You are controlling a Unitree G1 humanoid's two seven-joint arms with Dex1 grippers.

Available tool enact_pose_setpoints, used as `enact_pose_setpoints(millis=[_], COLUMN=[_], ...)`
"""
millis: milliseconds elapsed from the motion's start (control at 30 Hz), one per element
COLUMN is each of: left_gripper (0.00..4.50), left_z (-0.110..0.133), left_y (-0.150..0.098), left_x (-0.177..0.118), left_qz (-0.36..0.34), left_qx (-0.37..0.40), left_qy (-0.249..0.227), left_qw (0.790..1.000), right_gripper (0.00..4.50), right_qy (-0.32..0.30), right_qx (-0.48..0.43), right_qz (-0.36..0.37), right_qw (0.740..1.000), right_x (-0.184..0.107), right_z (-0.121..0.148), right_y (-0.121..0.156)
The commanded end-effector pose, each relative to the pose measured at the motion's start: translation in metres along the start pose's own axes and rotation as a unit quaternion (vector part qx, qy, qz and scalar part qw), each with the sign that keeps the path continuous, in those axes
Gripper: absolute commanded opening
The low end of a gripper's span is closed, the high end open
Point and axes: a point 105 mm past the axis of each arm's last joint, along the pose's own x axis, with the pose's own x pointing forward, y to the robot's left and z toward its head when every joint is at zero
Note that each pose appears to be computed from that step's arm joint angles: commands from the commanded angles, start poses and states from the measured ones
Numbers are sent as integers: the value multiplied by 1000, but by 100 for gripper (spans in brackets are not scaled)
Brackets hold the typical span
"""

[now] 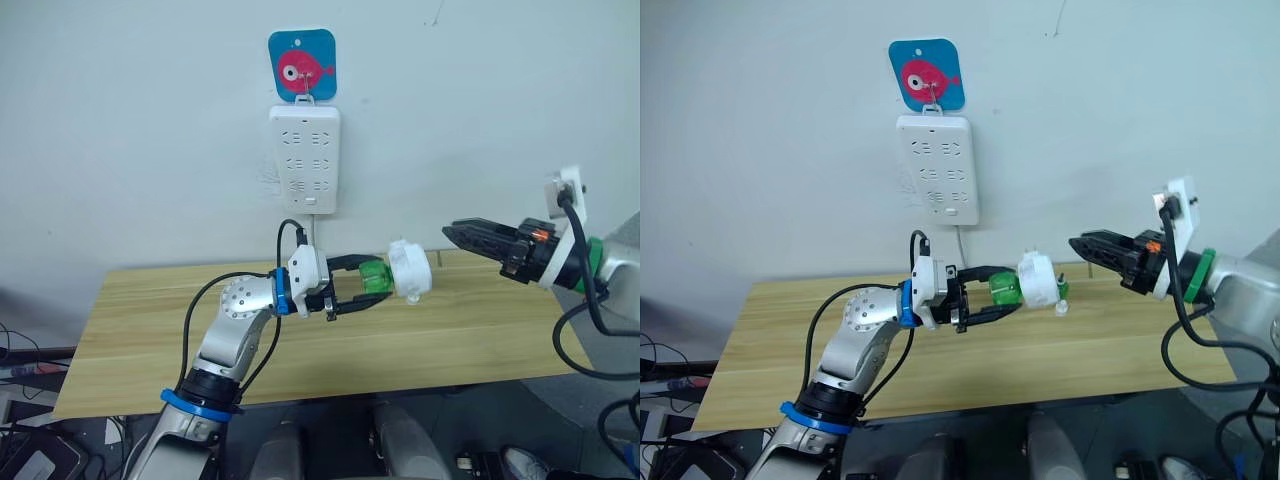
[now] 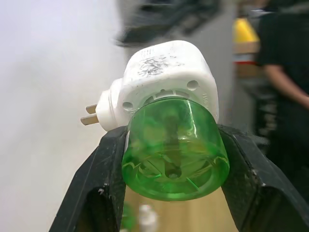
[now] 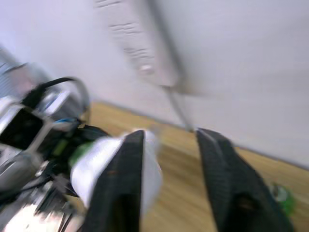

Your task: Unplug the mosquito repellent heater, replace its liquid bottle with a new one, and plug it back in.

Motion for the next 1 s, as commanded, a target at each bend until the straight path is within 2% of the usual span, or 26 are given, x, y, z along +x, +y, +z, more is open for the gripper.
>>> enact_pose_setpoints(millis=[33,133,167,333,467,600,800,1000], left_gripper=[227,227,227,227,227,227,227,227], left_z=[5,0,-1,-1,0,0,0,5], left_y=[7,13,14,13,13,13,12,9], left_x=[8,13,14,18,19,22,26,29], left_qz=[53,98,102,108,110,110,109,104], left_qx=[28,11,11,18,18,19,7,0], left_qy=[-21,-25,-26,-29,-33,-36,-41,-53], left_qw=[998,995,994,994,993,993,993,993], right_gripper=[316,432,450,450,450,450,450,450], right_qy=[-76,-103,-105,-148,-158,-159,-155,-165], right_qx=[12,80,98,215,272,285,281,282], right_qz=[-72,-121,-127,-138,-128,-118,-61,-47], right_qw=[994,984,981,955,941,938,945,944], right_x=[-12,-17,-16,-7,8,22,38,48], right_z=[2,-21,-26,-32,-34,-32,-28,-24], right_y=[2,7,9,21,32,38,58,56])
